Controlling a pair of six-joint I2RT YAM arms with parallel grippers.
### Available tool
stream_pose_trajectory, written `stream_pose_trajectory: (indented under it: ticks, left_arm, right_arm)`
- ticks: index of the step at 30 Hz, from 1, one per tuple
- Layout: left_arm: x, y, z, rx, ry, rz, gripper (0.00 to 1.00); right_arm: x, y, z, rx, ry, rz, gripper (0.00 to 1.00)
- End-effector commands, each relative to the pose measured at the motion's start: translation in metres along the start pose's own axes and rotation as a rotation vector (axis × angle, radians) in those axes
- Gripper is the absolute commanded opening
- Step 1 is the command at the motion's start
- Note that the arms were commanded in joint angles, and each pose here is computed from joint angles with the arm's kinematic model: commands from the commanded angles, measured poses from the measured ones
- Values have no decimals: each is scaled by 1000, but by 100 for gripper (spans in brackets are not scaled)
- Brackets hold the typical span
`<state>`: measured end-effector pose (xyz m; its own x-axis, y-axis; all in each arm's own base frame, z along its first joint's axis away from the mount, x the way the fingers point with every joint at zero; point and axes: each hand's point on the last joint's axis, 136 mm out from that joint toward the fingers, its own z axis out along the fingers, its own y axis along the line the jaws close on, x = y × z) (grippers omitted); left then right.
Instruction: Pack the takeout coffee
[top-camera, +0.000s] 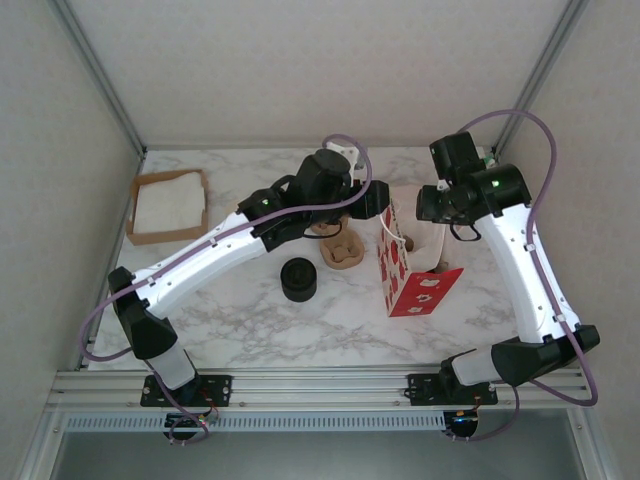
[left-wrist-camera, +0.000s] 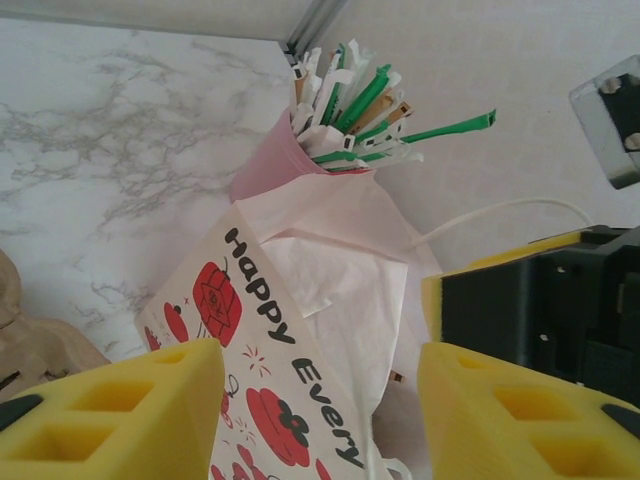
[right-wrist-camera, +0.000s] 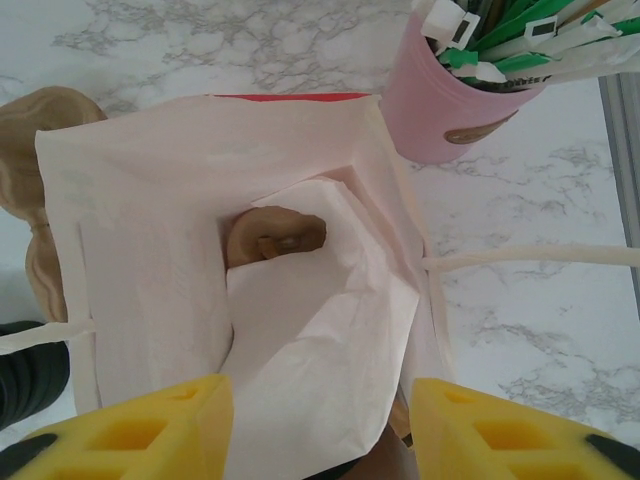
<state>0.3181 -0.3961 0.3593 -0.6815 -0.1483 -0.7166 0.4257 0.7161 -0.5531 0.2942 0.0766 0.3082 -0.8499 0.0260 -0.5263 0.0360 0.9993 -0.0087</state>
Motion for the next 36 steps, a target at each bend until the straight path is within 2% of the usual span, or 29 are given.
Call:
stream_pose_trajectory:
  ticks: [1,8,10,12,13,16,18,22,26,31,36]
  left_arm:
    - [-16,2,-17,0,-64,-10,56]
    - [-38,21,-68,-62,-221,0,77]
    - [-43,29,-84,-93,-267,0,84]
    - [-45,43,-104,-137,-317,-6,96]
    - [-46,50,-112,-160,-340,-11,99]
    - [-44,82,-138,-251,-400,-35,100]
    - [-40,114,-154,-338,-429,-76,100]
    - [-31,167,-181,-446,-472,-147,100]
    - [-21,217,-202,-564,-506,-189,100]
    - [-8,271,-218,-694,-529,-239,100]
    - [6,321,-233,-811,-568,-281,100]
  right_arm:
    - [-2,5,-15,-44,-58,-14,52]
    - [-16,3,-83,-183,-342,21,63]
    - [-18,-6,-101,-191,-433,44,72]
    - [-18,-22,-117,-154,-524,81,92]
    - [-18,-30,-121,-130,-557,98,98]
    - [-15,-50,-132,-61,-635,135,99]
    - [-13,-73,-131,68,-622,190,99]
    - [-13,-95,-112,209,-520,227,99]
    - [-11,-117,-92,225,-444,334,99]
    - [0,-156,-78,285,-409,477,99]
    - [20,-184,-44,300,-385,612,99]
